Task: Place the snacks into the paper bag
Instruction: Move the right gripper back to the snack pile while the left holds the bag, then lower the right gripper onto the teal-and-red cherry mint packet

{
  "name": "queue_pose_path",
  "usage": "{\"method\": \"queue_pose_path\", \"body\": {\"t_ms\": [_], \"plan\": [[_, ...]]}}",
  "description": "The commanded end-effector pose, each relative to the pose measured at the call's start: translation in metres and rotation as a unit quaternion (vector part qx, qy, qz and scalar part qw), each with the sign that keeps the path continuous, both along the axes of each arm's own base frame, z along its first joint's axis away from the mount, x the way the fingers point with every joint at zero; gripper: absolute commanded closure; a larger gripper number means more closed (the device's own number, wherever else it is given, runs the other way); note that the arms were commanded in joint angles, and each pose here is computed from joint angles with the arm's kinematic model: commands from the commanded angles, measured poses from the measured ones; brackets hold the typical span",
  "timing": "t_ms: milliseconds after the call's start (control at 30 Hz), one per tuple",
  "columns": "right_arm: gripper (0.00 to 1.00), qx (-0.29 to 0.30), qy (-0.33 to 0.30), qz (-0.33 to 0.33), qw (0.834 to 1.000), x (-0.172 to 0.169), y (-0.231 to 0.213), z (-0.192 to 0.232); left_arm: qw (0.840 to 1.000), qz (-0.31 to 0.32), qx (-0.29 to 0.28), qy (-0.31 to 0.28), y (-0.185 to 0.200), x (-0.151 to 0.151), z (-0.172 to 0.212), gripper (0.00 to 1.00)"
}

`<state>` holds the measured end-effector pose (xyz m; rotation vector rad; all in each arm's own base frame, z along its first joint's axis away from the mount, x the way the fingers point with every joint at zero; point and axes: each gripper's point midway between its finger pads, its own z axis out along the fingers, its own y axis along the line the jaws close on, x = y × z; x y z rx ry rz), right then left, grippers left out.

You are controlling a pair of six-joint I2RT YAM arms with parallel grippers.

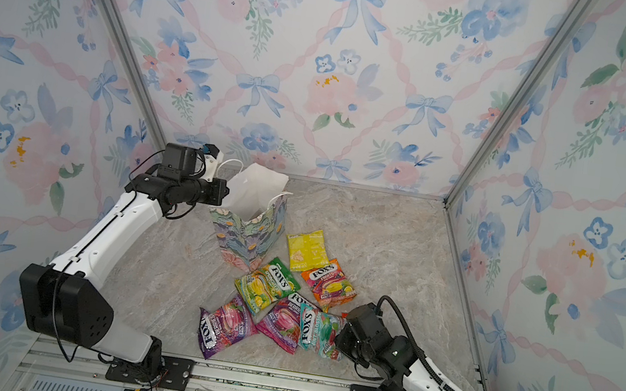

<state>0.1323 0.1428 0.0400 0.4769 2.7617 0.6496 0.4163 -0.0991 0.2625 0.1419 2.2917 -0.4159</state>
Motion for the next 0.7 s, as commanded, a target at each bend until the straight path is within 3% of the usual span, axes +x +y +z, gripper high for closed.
{"method": "queue_pose_path", "body": {"t_ms": [0, 167, 667], "plan": [[0.83, -0.001, -0.033, 0.013, 0.999, 0.012, 0.007, 0.021, 1.0, -0.001, -0.005, 0.008, 0.001, -0.002, -0.005, 1.0], [0.99, -0.021, -0.064, 0.046, 0.997, 0.022, 0.011, 0.049, 1.0, 0.0, -0.004, 0.005, 0.001, -0.003, -0.003, 1.0], [1.0, -0.013, -0.144, 0.196, 0.97, 0.043, 0.064, 0.143, 1.0, -0.001, -0.005, 0.005, 0.001, -0.003, -0.003, 1.0]]}}
